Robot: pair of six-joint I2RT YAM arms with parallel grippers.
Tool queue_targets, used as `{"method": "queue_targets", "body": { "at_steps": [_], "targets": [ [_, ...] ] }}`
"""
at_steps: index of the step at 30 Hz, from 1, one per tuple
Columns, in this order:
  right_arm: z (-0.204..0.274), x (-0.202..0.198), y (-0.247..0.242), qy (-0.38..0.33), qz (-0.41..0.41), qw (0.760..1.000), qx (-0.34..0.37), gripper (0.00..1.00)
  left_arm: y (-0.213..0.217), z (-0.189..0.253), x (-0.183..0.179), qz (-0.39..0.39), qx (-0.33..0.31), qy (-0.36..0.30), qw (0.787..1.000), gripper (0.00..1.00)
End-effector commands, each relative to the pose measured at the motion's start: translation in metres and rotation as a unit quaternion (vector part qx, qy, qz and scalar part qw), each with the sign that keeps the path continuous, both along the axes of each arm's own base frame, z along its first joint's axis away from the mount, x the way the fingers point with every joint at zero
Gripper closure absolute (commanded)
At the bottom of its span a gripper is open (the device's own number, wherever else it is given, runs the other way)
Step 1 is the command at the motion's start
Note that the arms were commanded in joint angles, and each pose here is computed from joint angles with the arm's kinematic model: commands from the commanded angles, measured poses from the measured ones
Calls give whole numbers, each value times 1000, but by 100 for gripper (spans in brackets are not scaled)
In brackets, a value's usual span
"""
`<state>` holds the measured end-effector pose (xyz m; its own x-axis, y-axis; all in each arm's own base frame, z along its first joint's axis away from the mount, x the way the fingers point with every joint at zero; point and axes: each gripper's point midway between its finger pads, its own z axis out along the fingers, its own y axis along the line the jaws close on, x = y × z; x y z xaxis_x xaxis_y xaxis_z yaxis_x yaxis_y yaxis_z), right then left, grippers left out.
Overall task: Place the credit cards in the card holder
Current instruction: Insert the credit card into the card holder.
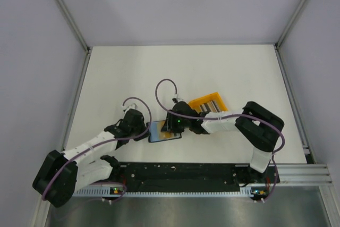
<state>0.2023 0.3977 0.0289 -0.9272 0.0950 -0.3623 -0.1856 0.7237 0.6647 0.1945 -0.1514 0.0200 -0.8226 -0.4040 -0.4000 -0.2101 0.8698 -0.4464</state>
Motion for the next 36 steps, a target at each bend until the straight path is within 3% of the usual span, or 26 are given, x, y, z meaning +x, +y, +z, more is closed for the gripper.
{"method": "queue_targets", "body": {
  "at_steps": [1, 13, 27, 36],
  "targets": [
    [12, 9, -24, -56, -3, 995, -84, 61, 8, -9, -5, 3, 24, 17, 1000, 100],
    [0, 7, -17, -34, 17, 993, -108, 56, 4, -6, -3, -5, 17, 11, 1000, 100],
    [8, -10, 14, -17, 73, 996, -56, 58, 1, -5, -3, -10, 9, 8, 1000, 100],
    [20, 3, 22, -56, 69, 995, -41, 59, 0, -3, -2, -12, 9, 5, 1000, 100]
  ]
}}
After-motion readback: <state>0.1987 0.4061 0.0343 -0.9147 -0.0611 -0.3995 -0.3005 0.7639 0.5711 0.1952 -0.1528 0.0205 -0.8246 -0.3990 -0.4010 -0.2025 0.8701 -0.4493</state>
